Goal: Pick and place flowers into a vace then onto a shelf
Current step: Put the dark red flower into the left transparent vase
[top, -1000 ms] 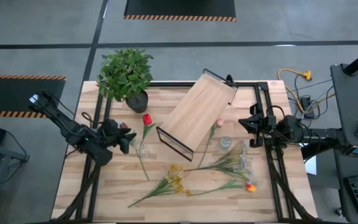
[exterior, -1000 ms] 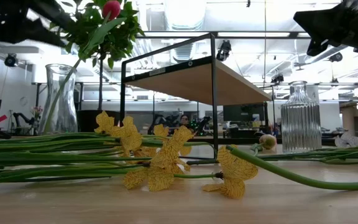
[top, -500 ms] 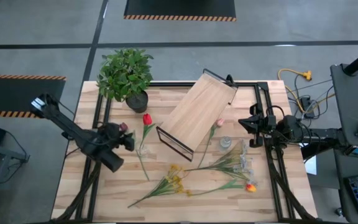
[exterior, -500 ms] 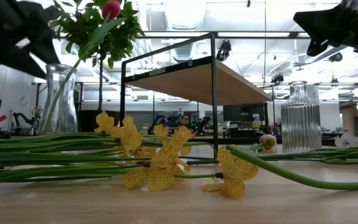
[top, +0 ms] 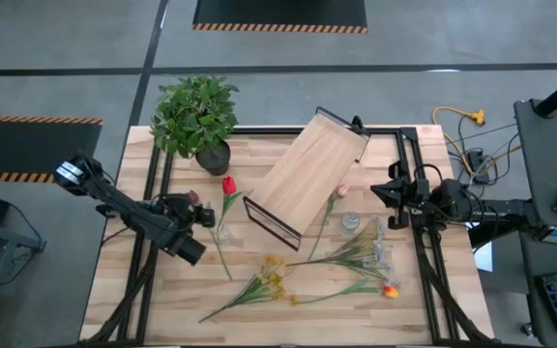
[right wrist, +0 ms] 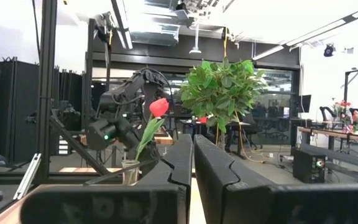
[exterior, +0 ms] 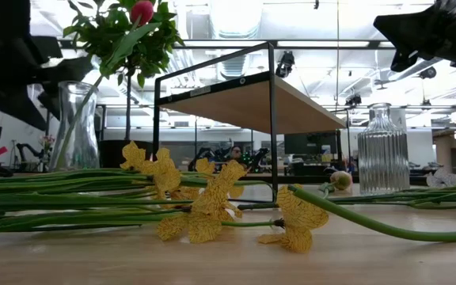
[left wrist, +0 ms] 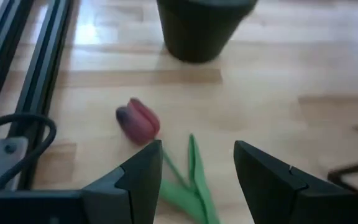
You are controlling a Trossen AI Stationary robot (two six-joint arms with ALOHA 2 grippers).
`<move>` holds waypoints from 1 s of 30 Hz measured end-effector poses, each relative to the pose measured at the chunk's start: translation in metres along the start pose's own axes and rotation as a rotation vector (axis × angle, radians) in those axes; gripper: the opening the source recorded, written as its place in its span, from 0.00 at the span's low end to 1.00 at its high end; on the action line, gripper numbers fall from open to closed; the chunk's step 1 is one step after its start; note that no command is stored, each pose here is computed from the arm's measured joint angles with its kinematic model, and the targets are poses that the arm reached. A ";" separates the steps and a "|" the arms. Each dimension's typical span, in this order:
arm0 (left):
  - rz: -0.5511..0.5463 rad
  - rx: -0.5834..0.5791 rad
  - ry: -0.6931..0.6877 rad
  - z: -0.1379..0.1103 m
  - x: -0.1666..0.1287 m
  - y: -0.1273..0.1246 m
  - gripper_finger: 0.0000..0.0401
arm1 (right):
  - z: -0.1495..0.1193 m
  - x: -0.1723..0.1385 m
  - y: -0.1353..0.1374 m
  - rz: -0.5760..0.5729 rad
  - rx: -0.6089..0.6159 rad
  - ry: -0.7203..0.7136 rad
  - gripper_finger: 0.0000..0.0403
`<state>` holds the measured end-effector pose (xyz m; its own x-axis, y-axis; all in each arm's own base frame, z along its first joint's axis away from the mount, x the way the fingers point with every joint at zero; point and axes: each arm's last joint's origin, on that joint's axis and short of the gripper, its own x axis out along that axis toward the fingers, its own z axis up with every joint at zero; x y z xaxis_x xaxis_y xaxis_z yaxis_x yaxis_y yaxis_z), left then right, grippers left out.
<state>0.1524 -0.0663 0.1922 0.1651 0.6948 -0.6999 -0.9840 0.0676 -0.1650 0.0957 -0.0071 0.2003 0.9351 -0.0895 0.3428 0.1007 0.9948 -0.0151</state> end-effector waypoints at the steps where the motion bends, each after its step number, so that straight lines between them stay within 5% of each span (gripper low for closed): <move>1: 0.008 -0.017 -0.017 -0.001 0.003 0.001 0.45 | 0.000 0.000 0.000 0.000 0.000 0.000 0.02; 30: 0.112 -0.054 -0.063 0.000 0.034 0.005 0.45 | 0.000 0.000 0.000 0.000 0.000 -0.002 0.02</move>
<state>0.1528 -0.0424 0.1670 0.0485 0.7399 -0.6710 -0.9906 -0.0503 -0.1270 0.0957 -0.0071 0.2005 0.9346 -0.0897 0.3442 0.1009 0.9948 -0.0149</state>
